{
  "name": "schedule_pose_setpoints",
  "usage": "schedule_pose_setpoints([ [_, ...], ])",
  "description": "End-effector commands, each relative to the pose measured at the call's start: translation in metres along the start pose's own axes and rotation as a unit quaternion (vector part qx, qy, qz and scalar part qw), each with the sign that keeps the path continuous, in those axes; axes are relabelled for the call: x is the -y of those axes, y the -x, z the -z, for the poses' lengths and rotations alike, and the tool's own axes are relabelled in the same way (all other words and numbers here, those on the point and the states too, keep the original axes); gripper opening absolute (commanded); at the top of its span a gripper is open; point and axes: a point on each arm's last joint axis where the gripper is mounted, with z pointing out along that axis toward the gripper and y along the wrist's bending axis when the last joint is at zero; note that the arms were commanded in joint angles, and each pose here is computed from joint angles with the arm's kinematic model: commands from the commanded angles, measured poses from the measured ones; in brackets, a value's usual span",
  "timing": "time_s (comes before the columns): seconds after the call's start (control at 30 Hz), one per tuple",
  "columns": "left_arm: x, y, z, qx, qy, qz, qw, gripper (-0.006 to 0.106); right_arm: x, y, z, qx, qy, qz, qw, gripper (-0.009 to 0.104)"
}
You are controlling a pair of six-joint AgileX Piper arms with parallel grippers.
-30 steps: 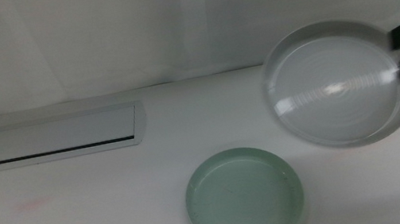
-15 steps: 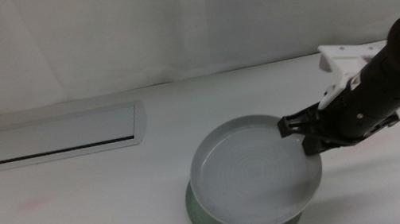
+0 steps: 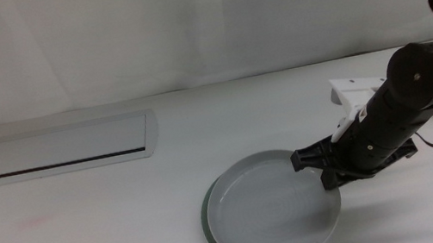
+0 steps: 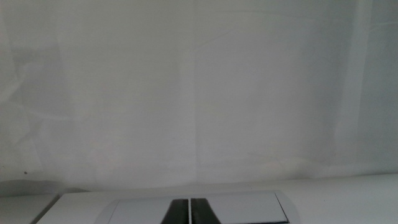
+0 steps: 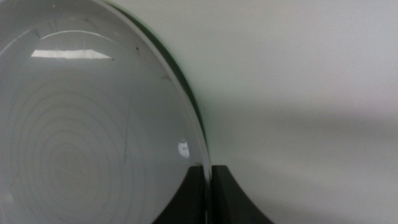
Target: Stack the three bowls on top of each other.
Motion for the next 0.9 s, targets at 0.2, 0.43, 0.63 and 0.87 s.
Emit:
schedule_pose_setpoints([
  [0.2, 0.000, -0.013, -0.001, -0.019, 0.001, 0.005, 1.000, -0.003, -0.012, -0.002, -0.019, 0.000, 0.004, 0.013, 1.000, -0.003],
  [0.43, 0.000, -0.013, -0.001, -0.019, 0.001, 0.005, 1.000, -0.003, -0.012, -0.004, -0.025, -0.006, -0.005, 0.014, 1.000, -0.002],
  [0.63, 0.000, -0.013, -0.001, -0.019, 0.001, 0.005, 1.000, -0.003, -0.011, -0.002, -0.019, 0.002, -0.013, 0.037, 0.999, 0.041],
  [0.87, 0.000, -0.013, -0.001, -0.019, 0.001, 0.005, 1.000, -0.003, -0.022, 0.014, 0.017, 0.038, -0.019, 0.087, 0.995, 0.103],
])
